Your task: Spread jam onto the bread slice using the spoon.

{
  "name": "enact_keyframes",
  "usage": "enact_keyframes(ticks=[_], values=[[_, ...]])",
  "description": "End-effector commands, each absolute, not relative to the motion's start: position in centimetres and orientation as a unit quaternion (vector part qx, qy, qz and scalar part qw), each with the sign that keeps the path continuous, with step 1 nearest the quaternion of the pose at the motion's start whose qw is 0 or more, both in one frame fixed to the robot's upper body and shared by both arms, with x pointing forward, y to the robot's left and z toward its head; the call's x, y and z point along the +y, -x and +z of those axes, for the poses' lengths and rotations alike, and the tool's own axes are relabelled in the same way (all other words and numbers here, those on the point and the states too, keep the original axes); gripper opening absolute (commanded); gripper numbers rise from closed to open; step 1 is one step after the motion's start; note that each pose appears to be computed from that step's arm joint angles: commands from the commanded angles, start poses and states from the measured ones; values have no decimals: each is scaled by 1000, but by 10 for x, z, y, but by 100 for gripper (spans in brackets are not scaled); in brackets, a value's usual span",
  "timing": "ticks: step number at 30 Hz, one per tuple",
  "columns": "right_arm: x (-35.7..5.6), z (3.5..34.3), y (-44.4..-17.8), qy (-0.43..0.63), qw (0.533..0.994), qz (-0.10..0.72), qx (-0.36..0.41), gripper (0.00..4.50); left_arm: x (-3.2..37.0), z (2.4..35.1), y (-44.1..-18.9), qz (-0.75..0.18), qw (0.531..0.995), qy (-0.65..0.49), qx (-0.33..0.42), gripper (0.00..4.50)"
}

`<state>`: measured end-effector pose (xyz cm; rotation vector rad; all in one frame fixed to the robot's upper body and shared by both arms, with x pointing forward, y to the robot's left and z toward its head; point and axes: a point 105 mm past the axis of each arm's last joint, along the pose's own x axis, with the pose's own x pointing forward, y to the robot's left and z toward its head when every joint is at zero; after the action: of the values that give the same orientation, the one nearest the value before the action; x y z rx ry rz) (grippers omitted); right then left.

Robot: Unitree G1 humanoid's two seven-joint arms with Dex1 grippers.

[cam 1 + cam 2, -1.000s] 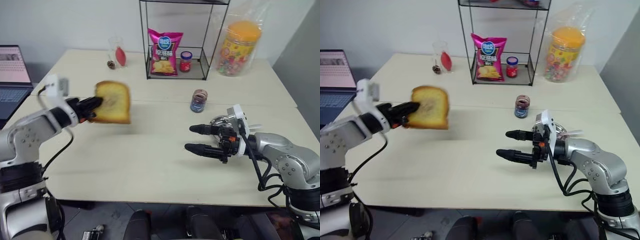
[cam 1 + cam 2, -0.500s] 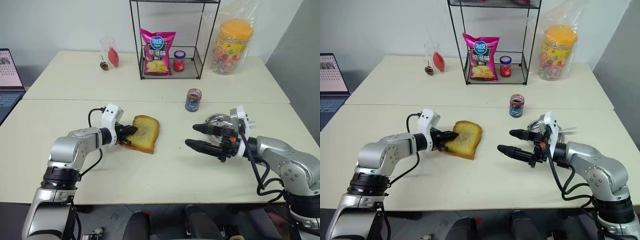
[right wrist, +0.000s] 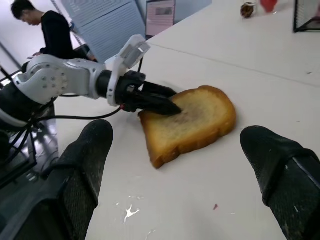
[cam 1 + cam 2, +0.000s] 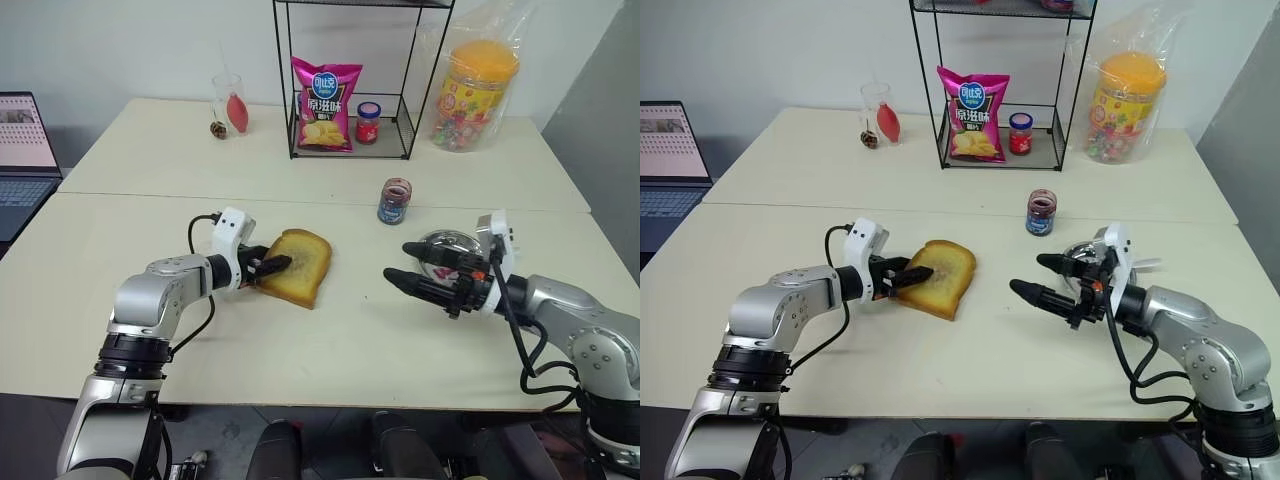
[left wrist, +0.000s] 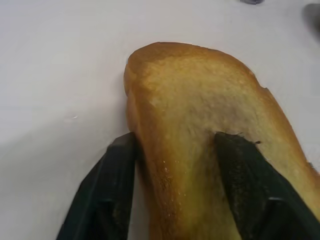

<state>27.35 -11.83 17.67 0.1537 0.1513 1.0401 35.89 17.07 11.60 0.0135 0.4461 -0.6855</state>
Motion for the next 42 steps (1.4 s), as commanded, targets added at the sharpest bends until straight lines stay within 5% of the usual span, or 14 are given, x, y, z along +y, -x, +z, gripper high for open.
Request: enact_keyframes(ticks=[1, 5, 15, 19, 26, 42], values=[[-130, 185, -275, -62, 876, 477, 49, 450, 156, 133, -355, -369, 909, 8, 194, 363], [-139, 186, -280, -62, 887, 455, 43, 450, 165, 122, -359, -345, 913, -30, 213, 439], [-207, 194, -286, -99, 944, 314, 22, 450, 210, 163, -347, -337, 914, -115, 193, 445], [-247, 179, -292, -195, 962, 192, 14, 450, 173, 209, -340, -429, 883, -173, 84, 445], [-284, 142, -306, -397, 915, 54, 32, 450, 106, 215, -322, -560, 795, -230, 19, 445], [-278, 107, -352, -473, 879, 26, 62, 450, 83, 212, -319, -614, 757, -223, -11, 445]])
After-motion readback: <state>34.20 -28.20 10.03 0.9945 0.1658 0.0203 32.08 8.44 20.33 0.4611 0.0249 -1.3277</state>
